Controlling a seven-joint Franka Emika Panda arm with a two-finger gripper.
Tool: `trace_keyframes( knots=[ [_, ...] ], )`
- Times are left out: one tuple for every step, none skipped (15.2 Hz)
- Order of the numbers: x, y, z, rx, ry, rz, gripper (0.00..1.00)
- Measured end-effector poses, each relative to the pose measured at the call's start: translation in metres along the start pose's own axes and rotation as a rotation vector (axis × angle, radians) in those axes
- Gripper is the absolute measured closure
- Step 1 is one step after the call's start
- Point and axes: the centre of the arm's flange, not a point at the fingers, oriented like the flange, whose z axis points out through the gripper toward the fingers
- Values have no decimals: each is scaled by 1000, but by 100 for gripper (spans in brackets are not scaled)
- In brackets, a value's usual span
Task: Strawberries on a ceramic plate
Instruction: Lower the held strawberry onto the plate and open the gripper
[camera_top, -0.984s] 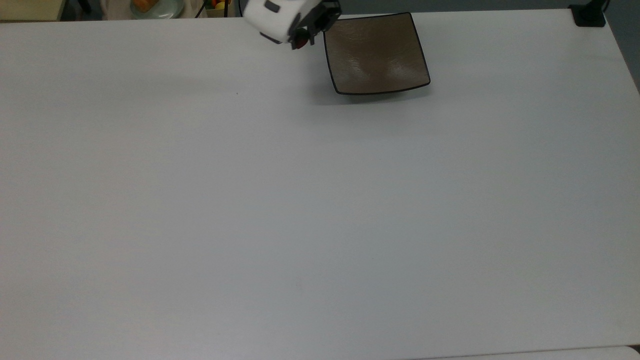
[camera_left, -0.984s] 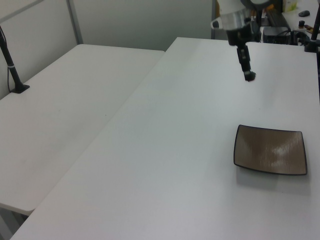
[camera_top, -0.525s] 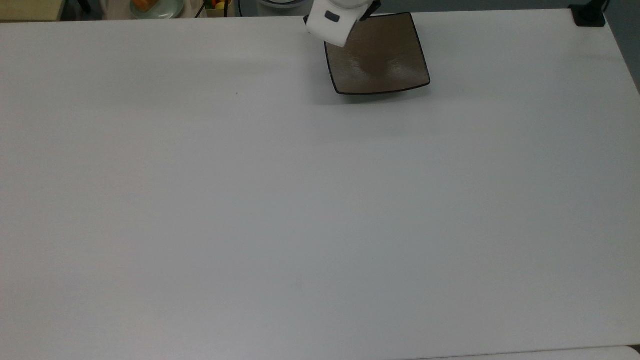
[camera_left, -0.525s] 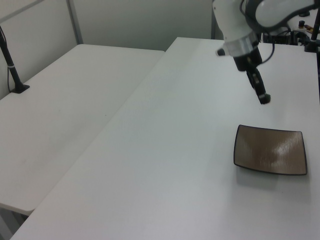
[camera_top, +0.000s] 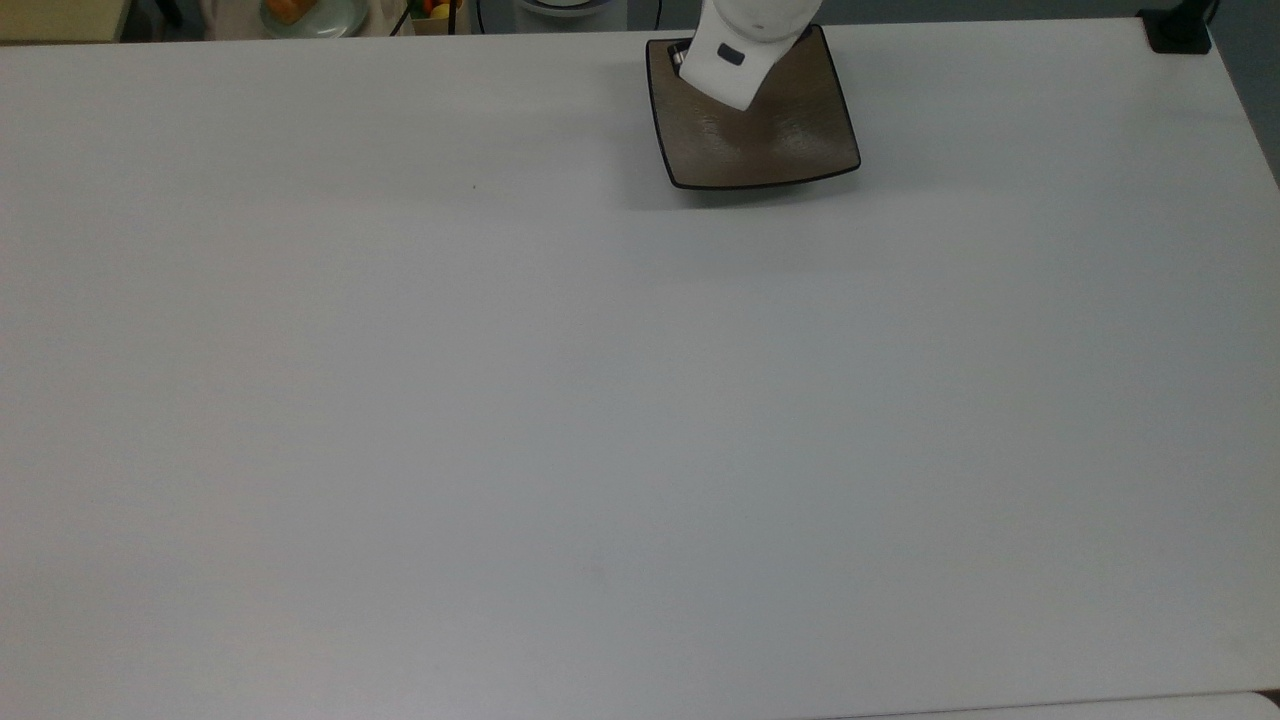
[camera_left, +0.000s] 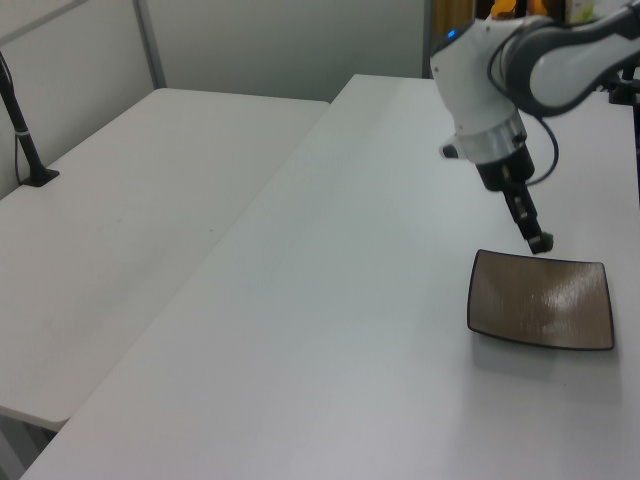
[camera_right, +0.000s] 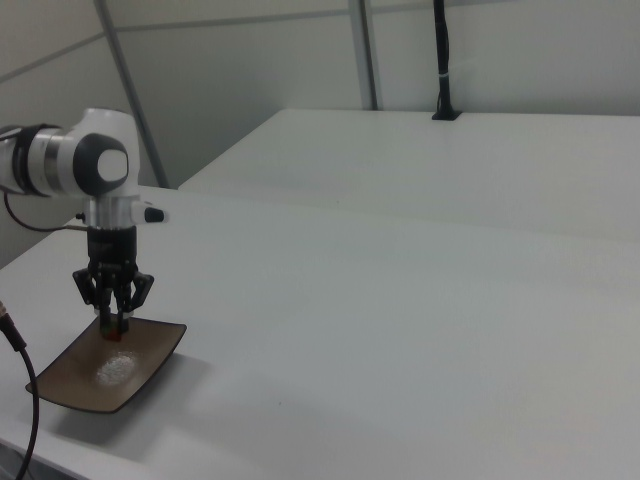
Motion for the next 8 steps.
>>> trace_keyframes(
  knots=[
    [3, -4, 7, -2, 2, 6, 69],
    [7, -8, 13, -4, 7, 11, 69],
    [10, -11, 19, -5, 12, 16, 69],
    [13, -13, 25, -6, 17, 22, 69],
    [16, -15, 30, -6, 22, 29, 69],
    [19, -16, 35, -6, 26, 33, 69],
    [22, -18, 41, -6, 26, 38, 69],
    [25, -20, 47, -7, 26, 41, 69]
  ],
)
